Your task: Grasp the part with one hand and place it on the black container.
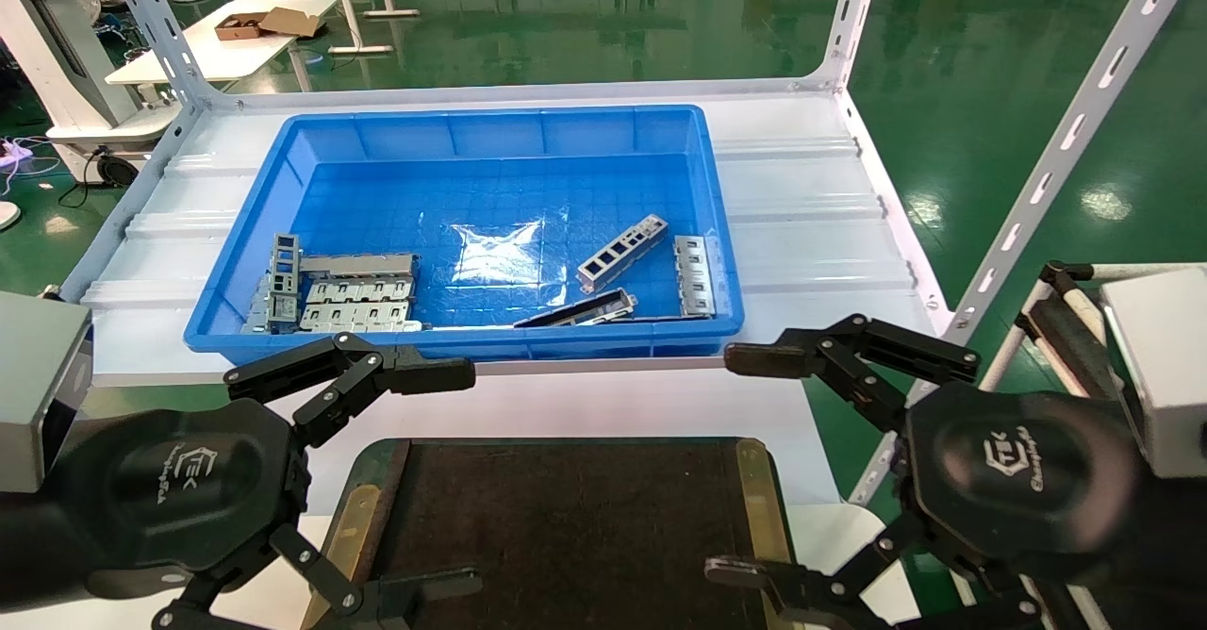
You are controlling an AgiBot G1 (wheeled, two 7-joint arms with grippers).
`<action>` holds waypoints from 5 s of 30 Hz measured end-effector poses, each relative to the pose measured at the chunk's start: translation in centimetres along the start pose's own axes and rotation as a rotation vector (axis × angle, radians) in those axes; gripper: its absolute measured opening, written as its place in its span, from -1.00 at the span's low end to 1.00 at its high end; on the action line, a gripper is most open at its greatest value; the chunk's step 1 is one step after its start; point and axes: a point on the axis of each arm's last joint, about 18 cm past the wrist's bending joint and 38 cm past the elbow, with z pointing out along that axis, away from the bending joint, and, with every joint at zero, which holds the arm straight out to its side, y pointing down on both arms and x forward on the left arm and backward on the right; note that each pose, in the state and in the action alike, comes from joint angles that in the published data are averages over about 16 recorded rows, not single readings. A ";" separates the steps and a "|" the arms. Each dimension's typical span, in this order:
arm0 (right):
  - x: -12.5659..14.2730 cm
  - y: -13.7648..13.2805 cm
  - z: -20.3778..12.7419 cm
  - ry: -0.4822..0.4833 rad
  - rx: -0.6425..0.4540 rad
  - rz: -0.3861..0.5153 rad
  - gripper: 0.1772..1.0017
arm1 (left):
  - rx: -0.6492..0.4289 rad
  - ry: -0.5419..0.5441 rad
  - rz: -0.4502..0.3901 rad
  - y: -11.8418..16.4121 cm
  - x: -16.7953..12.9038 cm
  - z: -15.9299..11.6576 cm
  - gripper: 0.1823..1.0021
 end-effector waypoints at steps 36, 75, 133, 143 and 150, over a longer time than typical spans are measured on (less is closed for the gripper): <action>0.0 0.0 0.0 0.000 0.000 0.000 1.00 | 0.000 0.000 0.000 0.0 0.0 0.0 1.00; 0.0 0.0 0.0 0.000 0.000 0.000 1.00 | -0.039 -0.172 0.026 0.3 -4.6 4.1 1.00; 0.0 0.0 0.0 0.000 0.000 0.000 0.80 | -0.323 -0.654 -0.156 11.5 -22.2 20.5 0.85; 0.0 0.0 0.0 0.000 0.000 0.000 0.42 | -0.335 -0.668 -0.177 12.6 -22.0 20.3 0.50; 0.0 0.0 0.0 0.000 0.000 0.000 0.02 | -0.328 -0.674 -0.194 13.1 -21.9 20.3 0.12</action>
